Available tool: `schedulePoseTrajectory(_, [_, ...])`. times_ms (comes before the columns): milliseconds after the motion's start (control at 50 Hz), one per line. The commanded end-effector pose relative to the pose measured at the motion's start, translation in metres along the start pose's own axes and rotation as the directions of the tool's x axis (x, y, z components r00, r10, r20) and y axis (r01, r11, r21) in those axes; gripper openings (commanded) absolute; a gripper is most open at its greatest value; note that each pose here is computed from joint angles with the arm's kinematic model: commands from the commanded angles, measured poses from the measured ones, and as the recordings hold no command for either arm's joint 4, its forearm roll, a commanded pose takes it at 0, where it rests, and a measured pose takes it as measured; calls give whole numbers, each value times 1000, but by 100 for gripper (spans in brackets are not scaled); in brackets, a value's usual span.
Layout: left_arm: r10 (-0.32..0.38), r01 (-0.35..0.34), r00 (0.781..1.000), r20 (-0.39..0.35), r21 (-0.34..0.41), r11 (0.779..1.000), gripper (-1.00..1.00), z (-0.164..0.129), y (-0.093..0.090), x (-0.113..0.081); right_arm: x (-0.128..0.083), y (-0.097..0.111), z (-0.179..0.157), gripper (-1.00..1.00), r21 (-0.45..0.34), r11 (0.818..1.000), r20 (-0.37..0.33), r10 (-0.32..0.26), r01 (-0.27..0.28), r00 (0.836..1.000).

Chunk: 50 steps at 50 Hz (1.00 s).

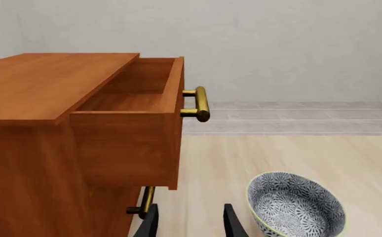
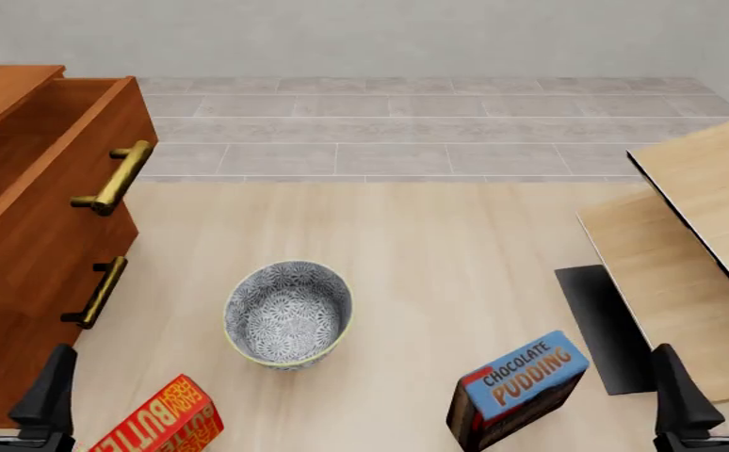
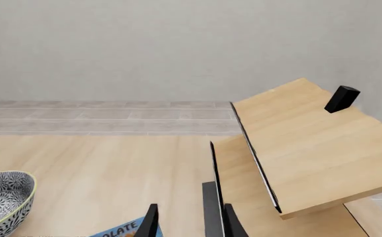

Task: Close the top drawer of the cabinet.

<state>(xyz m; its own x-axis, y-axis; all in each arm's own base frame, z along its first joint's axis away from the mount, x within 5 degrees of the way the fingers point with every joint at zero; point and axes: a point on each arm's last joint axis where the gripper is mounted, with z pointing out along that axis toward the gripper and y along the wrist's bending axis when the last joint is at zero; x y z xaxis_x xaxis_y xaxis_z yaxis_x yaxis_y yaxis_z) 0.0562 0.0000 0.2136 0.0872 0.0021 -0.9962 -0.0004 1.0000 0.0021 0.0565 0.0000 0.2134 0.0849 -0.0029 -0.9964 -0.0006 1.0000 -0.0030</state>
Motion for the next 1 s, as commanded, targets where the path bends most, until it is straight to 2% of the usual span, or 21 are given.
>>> schedulePoseTrajectory(20, [4, -4, 1000, -4, -4, 1000, 100, 0, 0, 0, 1, 1, 0, 100, -13, 1000, -9, -14, 14, 1000])
schedulePoseTrajectory(480, [30, -30, 999, 12, 42, 999, 100, -1, -2, -6, 1, 2, 0, 100, -36, 999, -16, 1, -2, 1000])
schedulePoseTrajectory(620, [111, -115, 993, 50, 77, 990, 100, -1, -5, -8, 2, 2, 0, 100, -37, 999, -19, 4, -5, 1000])
schedulePoseTrajectory(680, [193, -201, 977, 89, 89, 976, 100, -1, -6, -8, 2, 2, 0, 100, -34, 999, -21, 9, -9, 1000])
schedulePoseTrajectory(740, [214, -226, 971, 104, 116, 967, 100, -1, -8, -7, 2, 2, 0, 100, -34, 999, -25, 9, -10, 1000])
schedulePoseTrajectory(820, [273, -290, 953, 133, 134, 947, 100, -1, -9, -8, 3, 2, 0, 100, -34, 999, -28, 17, -18, 999])
schedulePoseTrajectory(1000, [289, -311, 946, 149, 150, 939, 100, -2, -10, -11, 3, 2, 0, 100, -29, 999, -31, 18, -19, 999])
